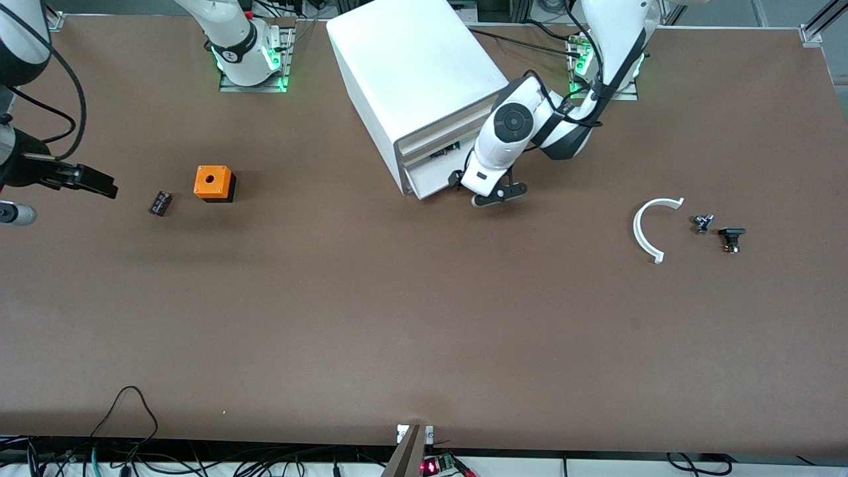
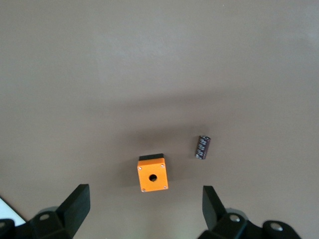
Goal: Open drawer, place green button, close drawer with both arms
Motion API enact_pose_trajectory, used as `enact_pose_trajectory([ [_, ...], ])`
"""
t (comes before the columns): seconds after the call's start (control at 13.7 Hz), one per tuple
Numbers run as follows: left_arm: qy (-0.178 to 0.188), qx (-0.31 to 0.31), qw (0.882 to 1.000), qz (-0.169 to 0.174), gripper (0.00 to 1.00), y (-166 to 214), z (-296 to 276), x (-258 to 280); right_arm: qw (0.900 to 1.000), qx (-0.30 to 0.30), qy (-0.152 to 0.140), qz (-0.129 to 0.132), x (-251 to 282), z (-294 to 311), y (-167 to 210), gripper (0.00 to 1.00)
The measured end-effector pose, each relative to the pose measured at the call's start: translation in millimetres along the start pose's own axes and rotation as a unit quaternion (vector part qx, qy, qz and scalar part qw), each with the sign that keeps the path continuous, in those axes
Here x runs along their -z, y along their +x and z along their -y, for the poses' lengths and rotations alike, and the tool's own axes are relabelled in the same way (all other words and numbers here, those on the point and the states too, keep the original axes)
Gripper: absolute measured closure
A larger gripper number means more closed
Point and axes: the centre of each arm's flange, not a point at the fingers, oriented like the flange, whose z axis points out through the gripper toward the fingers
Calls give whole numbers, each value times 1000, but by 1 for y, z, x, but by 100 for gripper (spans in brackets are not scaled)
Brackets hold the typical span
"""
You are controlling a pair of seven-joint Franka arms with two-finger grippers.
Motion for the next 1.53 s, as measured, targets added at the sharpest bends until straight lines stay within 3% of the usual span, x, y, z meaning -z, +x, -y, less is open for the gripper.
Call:
enact_pose_trajectory([
  [0.22,2,-15,1000,7,0,-17,-7,-3,1000,20,3,-1,1,8,-4,0],
  [0.44,2,-27,1000,11,0,-29,-13,-4,999,34,5,-18,5,23,-14,0],
  [0.73,15,-31,999,16,0,-34,-12,1,999,34,10,-29,-5,17,-48,0],
  [1.02,8,-31,999,6,0,-36,-13,24,999,35,12,-36,-1,16,-55,0],
  [1.53,-59,89,991,-78,0,78,55,181,998,34,12,-45,0,14,-52,0],
])
